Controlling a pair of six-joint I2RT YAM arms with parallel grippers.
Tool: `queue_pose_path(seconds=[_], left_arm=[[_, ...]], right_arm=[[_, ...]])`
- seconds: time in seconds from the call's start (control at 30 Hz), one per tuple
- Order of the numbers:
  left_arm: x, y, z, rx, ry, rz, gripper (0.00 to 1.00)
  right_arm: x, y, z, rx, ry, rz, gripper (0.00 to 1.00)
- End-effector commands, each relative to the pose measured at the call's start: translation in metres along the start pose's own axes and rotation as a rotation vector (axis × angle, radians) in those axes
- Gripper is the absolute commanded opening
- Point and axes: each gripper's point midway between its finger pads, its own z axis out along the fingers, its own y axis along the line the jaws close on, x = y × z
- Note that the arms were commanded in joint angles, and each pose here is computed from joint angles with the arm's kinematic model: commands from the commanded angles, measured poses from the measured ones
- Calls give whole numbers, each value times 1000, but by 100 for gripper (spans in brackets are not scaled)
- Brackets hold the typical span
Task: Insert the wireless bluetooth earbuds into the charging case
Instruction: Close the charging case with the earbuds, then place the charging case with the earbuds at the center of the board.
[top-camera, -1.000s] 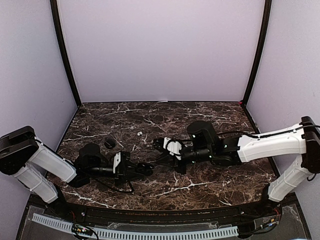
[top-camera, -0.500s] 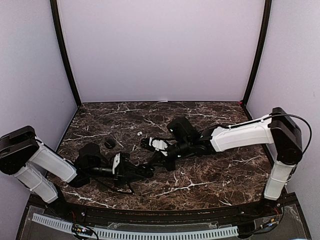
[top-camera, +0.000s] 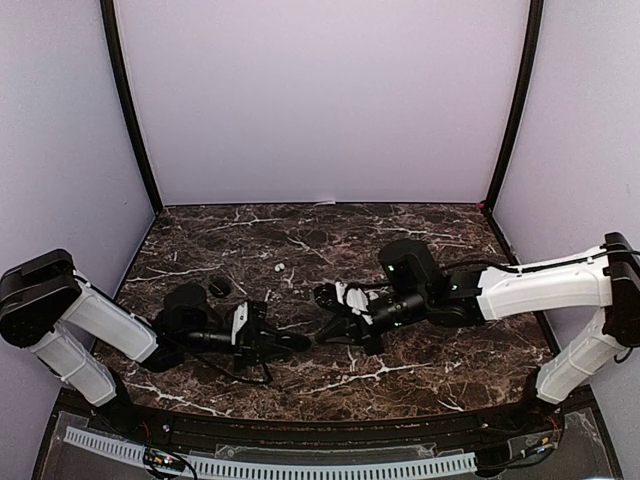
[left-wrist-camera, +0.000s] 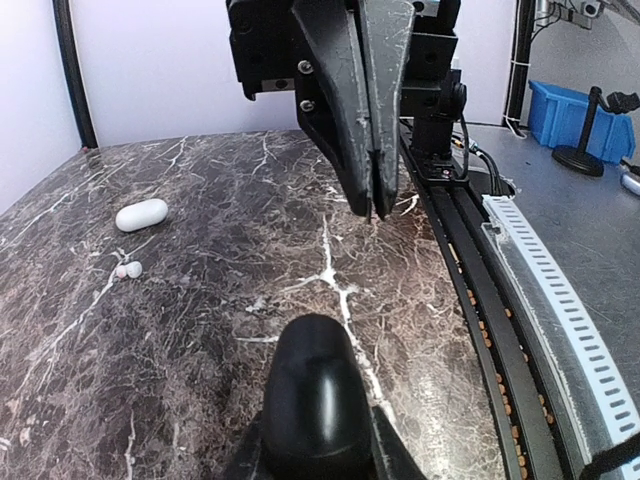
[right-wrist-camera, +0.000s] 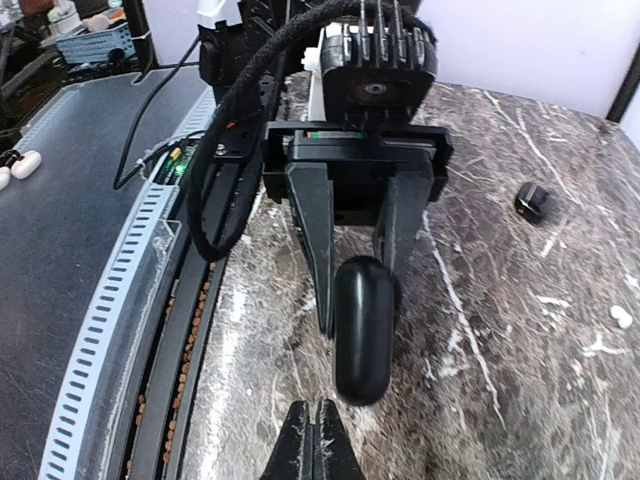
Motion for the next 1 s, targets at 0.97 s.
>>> queue_pose_path(seconds=[0.97], left_arm=[[67, 108, -137, -759, 46, -988, 16]], right_arm=[[110, -169, -187, 1127, -148, 658, 0]])
